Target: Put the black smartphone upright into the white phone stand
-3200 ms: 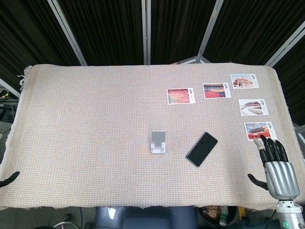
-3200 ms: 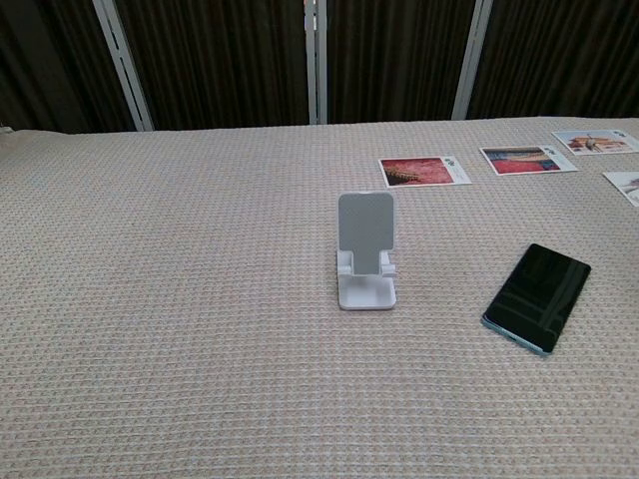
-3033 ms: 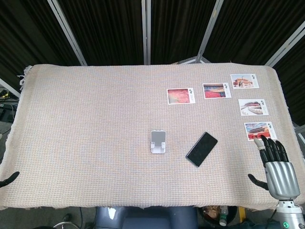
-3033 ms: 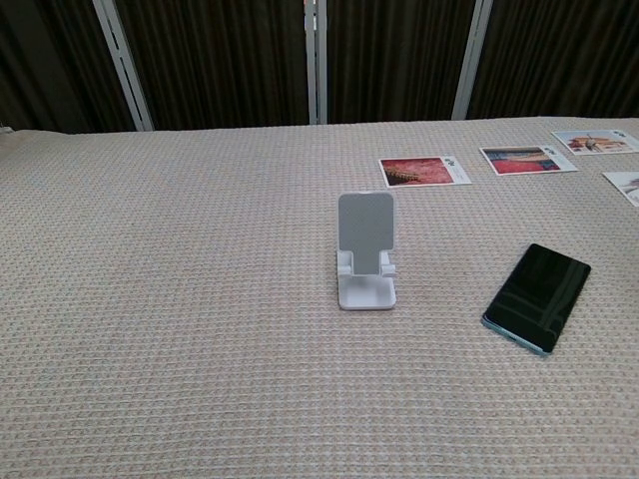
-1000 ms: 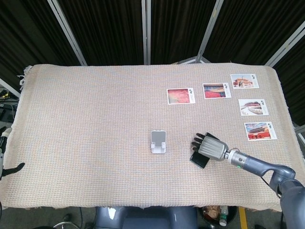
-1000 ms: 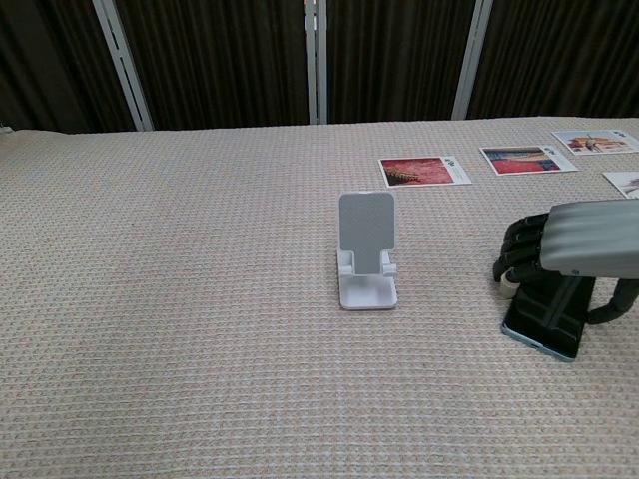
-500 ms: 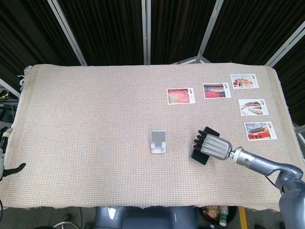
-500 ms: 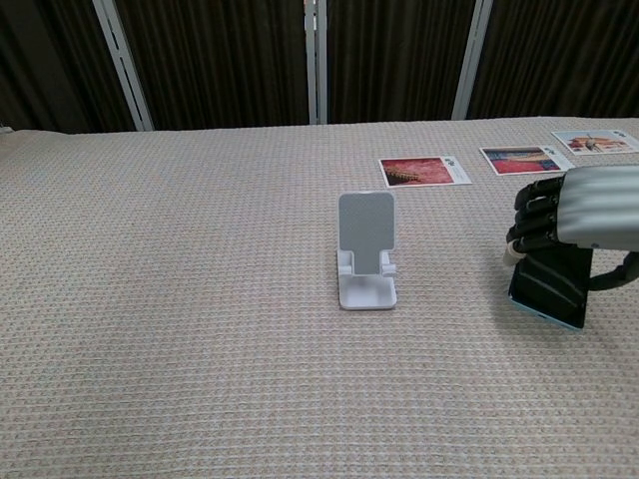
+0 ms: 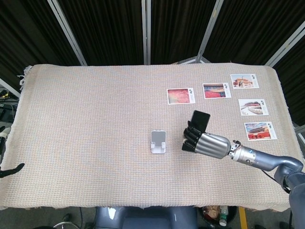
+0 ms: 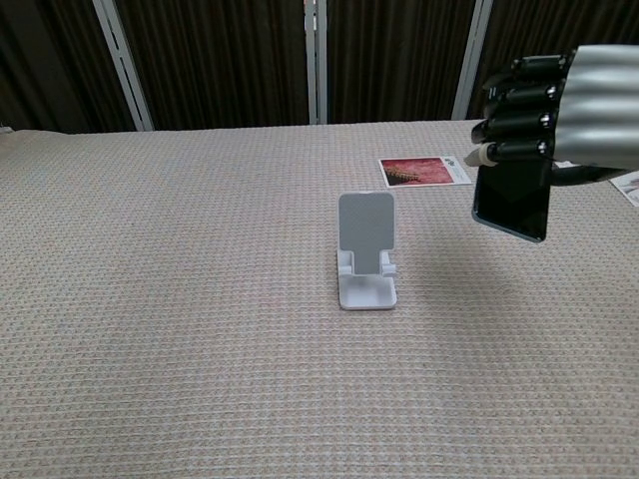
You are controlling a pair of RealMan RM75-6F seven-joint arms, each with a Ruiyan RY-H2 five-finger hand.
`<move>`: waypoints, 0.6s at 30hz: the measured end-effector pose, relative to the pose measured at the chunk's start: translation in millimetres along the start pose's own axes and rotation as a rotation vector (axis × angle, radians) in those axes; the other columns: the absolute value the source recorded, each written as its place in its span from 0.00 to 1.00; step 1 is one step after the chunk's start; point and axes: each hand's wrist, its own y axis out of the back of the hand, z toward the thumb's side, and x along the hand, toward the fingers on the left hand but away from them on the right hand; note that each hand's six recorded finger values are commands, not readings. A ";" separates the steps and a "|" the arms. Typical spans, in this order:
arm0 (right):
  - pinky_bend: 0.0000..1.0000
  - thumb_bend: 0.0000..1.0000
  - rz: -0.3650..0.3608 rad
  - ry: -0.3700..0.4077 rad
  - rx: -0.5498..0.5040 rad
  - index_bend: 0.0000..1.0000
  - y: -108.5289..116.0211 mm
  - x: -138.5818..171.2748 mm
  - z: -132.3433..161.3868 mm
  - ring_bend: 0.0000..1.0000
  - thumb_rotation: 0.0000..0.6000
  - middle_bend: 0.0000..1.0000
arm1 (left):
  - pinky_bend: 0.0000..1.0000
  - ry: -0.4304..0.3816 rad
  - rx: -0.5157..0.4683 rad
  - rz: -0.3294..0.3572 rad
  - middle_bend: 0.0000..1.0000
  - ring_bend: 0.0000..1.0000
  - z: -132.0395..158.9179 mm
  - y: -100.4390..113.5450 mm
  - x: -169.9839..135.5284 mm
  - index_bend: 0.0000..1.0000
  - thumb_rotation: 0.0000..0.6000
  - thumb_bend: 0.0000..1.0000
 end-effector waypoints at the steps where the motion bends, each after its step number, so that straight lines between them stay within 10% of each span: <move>1: 0.25 0.15 -0.016 0.003 0.009 0.49 4.9 -6.1 0.4 0.32 1.00 0.44 | 0.00 0.001 -0.002 0.000 0.00 0.00 -0.5 0.3 -0.3 0.00 1.00 0.00; 18: 0.21 0.15 0.022 0.124 0.318 0.48 33.1 -116.0 30.8 0.22 1.00 0.40 | 0.00 0.056 -0.007 -0.030 0.00 0.00 -17.0 -2.9 6.6 0.00 1.00 0.00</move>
